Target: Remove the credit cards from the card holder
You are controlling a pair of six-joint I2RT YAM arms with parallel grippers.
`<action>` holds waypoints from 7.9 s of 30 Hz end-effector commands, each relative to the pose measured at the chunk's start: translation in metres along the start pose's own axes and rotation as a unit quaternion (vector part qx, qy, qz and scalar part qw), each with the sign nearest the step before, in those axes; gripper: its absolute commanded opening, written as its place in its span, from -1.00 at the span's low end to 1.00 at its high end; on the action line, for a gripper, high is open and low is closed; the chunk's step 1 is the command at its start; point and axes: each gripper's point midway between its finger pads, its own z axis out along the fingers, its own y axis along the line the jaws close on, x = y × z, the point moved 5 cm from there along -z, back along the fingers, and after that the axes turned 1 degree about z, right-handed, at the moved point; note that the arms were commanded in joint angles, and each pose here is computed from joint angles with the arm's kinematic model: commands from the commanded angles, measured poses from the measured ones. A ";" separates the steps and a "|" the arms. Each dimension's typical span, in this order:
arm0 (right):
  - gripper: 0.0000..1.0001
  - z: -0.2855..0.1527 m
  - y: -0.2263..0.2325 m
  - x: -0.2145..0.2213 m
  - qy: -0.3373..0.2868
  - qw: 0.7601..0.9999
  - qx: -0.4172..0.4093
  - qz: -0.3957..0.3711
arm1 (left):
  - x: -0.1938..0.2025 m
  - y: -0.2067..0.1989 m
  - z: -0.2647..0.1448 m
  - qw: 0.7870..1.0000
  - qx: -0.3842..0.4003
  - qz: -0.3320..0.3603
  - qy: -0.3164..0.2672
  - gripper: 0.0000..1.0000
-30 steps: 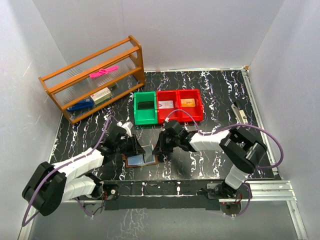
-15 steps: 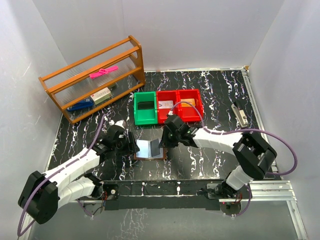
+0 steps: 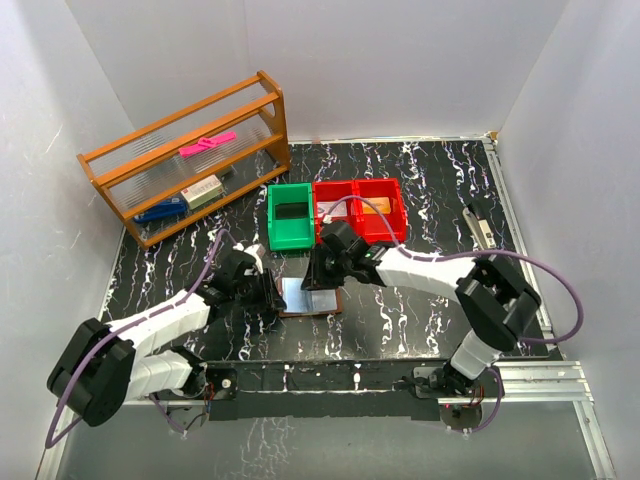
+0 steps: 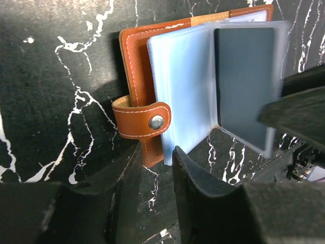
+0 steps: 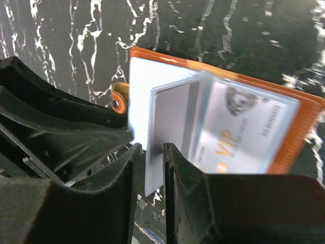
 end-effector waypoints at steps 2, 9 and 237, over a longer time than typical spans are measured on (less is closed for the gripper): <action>-0.49 0.019 0.044 -0.011 0.009 0.996 -0.093 -0.001 | 0.003 -0.006 -0.002 1.000 0.026 0.005 0.004 -0.44; -0.27 0.024 0.045 -0.015 -0.008 0.997 -0.074 -0.011 | -0.001 0.004 -0.015 0.999 -0.021 -0.019 -0.028 -0.45; -0.15 0.044 -0.088 -0.242 -0.094 0.634 0.185 -0.745 | -0.054 -0.014 -0.127 0.976 -0.105 0.089 -0.172 0.97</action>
